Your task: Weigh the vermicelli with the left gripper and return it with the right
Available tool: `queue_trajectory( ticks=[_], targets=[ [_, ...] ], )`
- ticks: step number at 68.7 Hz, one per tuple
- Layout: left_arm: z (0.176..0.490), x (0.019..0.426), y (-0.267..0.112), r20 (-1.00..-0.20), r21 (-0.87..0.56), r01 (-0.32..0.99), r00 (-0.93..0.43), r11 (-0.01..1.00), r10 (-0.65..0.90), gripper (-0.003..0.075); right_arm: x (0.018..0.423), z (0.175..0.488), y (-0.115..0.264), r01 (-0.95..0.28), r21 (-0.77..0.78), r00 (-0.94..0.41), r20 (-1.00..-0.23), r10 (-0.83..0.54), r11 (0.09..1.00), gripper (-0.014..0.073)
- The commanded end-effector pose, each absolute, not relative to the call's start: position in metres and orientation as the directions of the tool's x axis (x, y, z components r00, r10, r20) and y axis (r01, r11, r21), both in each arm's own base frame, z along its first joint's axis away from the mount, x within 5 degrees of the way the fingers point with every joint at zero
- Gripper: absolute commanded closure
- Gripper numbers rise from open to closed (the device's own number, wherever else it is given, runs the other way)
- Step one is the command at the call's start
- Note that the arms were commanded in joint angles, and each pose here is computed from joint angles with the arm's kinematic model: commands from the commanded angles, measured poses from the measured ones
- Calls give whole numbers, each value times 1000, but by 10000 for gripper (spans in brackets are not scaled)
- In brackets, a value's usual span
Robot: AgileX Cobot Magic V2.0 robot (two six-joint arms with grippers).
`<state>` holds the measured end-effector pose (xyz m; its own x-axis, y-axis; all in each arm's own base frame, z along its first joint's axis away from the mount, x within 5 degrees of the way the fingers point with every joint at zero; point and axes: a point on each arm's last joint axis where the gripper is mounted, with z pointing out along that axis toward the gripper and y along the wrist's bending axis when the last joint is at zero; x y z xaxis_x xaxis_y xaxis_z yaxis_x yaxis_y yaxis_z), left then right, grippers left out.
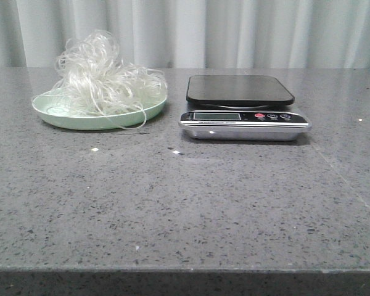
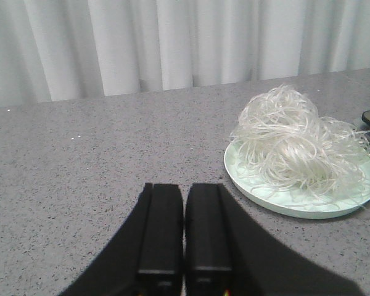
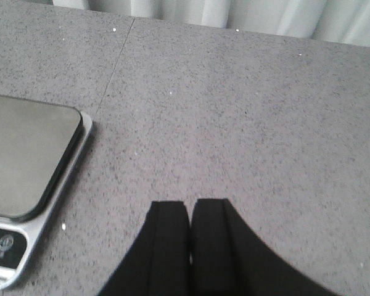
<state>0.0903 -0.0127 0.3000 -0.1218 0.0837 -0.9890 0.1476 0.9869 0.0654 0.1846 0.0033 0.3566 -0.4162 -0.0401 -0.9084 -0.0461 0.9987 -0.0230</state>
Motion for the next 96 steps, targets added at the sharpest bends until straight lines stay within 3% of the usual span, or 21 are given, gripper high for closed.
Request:
queue_trajectory(
  ticks=[1, 13, 33, 96],
  targets=[
    [315, 91, -12, -998, 49, 134, -33, 990, 53, 583, 157, 361, 1, -24, -50, -221, -974, -54, 998, 444],
    [315, 91, -12, -998, 49, 134, -33, 990, 53, 583, 109, 340, 0, -7, -51, -38, -998, -51, 999, 444],
    [315, 91, -12, -998, 49, 134, -33, 990, 53, 583, 69, 317, 1, -5, -52, 38, -998, -52, 999, 444],
    [311, 91, -12, -997, 48, 135, -45, 990, 55, 583, 67, 317, 1, -4, -52, 55, -997, -52, 999, 445]
  ],
)
